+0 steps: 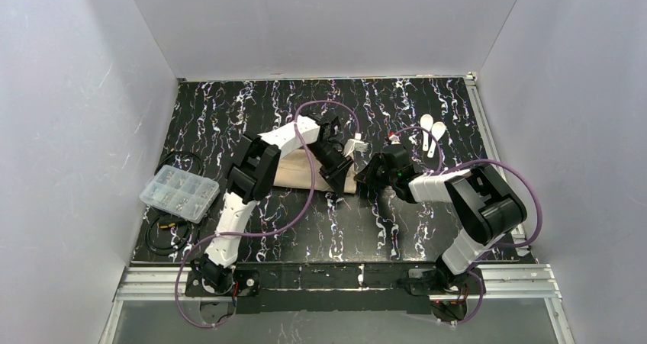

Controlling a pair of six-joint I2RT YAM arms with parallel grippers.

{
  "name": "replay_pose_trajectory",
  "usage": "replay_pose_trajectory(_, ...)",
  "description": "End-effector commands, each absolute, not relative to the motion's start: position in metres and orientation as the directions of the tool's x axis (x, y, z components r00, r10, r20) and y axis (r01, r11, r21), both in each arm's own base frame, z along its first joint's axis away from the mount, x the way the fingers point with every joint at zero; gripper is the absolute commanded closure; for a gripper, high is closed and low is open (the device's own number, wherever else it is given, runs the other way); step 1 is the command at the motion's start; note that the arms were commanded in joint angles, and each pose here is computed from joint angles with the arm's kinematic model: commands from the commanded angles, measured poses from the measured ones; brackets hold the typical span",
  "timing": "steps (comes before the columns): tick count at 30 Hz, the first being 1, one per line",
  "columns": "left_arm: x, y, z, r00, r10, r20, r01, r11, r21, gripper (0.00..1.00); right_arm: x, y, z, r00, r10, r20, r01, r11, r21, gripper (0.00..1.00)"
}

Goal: Fold the napkin into a case and place the utensils inside
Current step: Smooth out the 2/3-rectangle-folded napkin at the center of the board.

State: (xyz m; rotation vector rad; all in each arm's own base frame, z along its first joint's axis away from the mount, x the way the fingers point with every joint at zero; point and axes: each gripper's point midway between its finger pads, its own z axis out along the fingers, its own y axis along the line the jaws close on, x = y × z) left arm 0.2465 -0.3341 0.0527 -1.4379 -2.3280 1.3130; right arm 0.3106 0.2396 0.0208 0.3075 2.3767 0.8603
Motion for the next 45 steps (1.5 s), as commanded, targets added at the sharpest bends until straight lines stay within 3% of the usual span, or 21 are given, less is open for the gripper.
replay_pose_trajectory(1,0.253,-0.329,0.056,-0.569,0.758,-0.320,0.668,0.199,-0.717,0.81,0.295,0.214,-0.006,-0.814,0.386,-0.434,0.097,0.828,0.553,0.99)
replay_pose_trajectory(10,0.270,-0.318,0.042,-0.639,0.717,-0.278,0.608,0.250,-0.753,0.81,0.294,0.216,-0.004,-0.818,0.382,-0.430,0.089,0.823,0.561,0.97)
replay_pose_trajectory(19,0.272,-0.321,0.027,-0.664,0.709,-0.237,0.563,0.267,-0.782,0.81,0.310,0.228,0.044,-0.797,0.373,-0.475,0.019,0.802,0.598,0.61)
replay_pose_trajectory(21,0.272,-0.321,0.027,-0.661,0.710,-0.244,0.566,0.259,-0.782,0.81,0.314,0.223,0.061,-0.777,0.376,-0.504,0.015,0.812,0.583,0.46)
replay_pose_trajectory(23,0.271,-0.322,0.027,-0.660,0.710,-0.244,0.563,0.252,-0.787,0.82,0.316,0.224,0.081,-0.755,0.395,-0.523,-0.005,0.795,0.607,0.42)
replay_pose_trajectory(25,0.270,-0.321,0.028,-0.658,0.711,-0.247,0.562,0.247,-0.789,0.81,0.316,0.234,0.098,-0.754,0.411,-0.512,-0.040,0.750,0.661,0.46)
replay_pose_trajectory(28,0.268,-0.320,0.028,-0.655,0.714,-0.248,0.564,0.244,-0.789,0.81,0.306,0.258,0.100,-0.808,0.398,-0.435,-0.081,0.657,0.750,0.61)
replay_pose_trajectory(34,0.267,-0.319,0.029,-0.647,0.720,-0.252,0.572,0.239,-0.785,0.82,0.287,0.289,0.070,-0.900,0.345,-0.265,-0.059,0.506,0.860,0.83)
replay_pose_trajectory(38,0.268,-0.318,0.030,-0.643,0.722,-0.255,0.578,0.239,-0.781,0.82,0.291,0.297,0.062,-0.908,0.339,-0.246,-0.058,0.481,0.875,0.87)
replay_pose_trajectory(45,0.269,-0.315,0.031,-0.630,0.731,-0.263,0.595,0.236,-0.768,0.82,0.280,0.278,0.009,-0.921,0.331,-0.207,0.034,0.597,0.801,0.89)
